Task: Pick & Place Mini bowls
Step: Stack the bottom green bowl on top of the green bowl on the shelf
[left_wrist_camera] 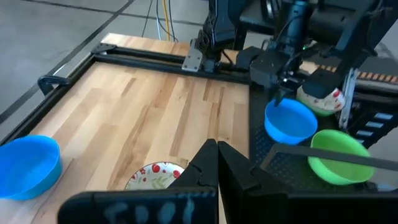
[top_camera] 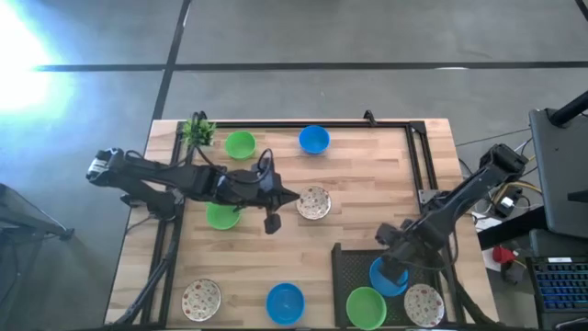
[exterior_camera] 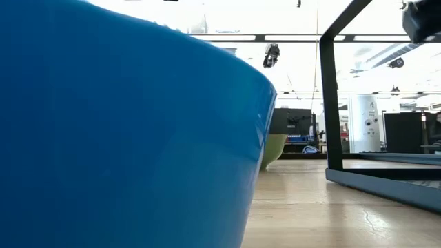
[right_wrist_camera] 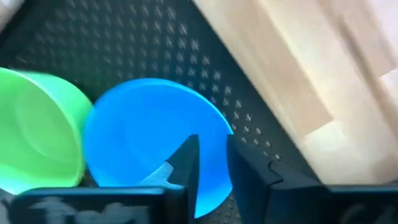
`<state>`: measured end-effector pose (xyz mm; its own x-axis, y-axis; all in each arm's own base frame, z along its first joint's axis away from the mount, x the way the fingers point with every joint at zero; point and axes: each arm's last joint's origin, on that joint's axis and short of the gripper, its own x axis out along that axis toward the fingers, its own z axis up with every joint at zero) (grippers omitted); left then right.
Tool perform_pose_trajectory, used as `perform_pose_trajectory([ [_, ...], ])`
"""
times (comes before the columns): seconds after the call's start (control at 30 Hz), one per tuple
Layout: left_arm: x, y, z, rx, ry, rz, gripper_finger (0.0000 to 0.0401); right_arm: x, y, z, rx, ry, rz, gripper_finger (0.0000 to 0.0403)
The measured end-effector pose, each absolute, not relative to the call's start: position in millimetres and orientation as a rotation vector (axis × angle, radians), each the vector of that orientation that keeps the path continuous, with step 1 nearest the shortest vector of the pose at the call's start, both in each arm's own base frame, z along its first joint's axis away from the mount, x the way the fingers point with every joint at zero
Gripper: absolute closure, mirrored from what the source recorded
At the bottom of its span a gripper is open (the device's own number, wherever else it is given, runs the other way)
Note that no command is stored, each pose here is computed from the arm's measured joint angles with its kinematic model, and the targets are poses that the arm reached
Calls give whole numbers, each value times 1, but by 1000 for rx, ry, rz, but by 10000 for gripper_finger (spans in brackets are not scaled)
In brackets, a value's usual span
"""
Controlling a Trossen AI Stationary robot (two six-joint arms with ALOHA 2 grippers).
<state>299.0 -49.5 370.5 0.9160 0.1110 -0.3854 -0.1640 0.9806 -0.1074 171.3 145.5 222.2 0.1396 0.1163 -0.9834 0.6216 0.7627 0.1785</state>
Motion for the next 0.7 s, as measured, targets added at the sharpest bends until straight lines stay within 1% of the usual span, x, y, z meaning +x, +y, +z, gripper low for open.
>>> perform_pose_trajectory([
  [0.2, 286, -47, 378, -141, 394, 145, 401, 173, 144, 258, 598, 1364, -451, 389],
  [0.43, 280, -45, 376, -134, 430, 176, 401, 175, 144, 285, 583, 1294, -453, 394],
  [0.6, 279, -45, 373, -151, 464, 189, 401, 178, 145, 293, 576, 1258, -432, 394],
  [0.7, 276, -43, 371, -203, 489, 216, 401, 178, 144, 294, 569, 1238, -441, 394],
])
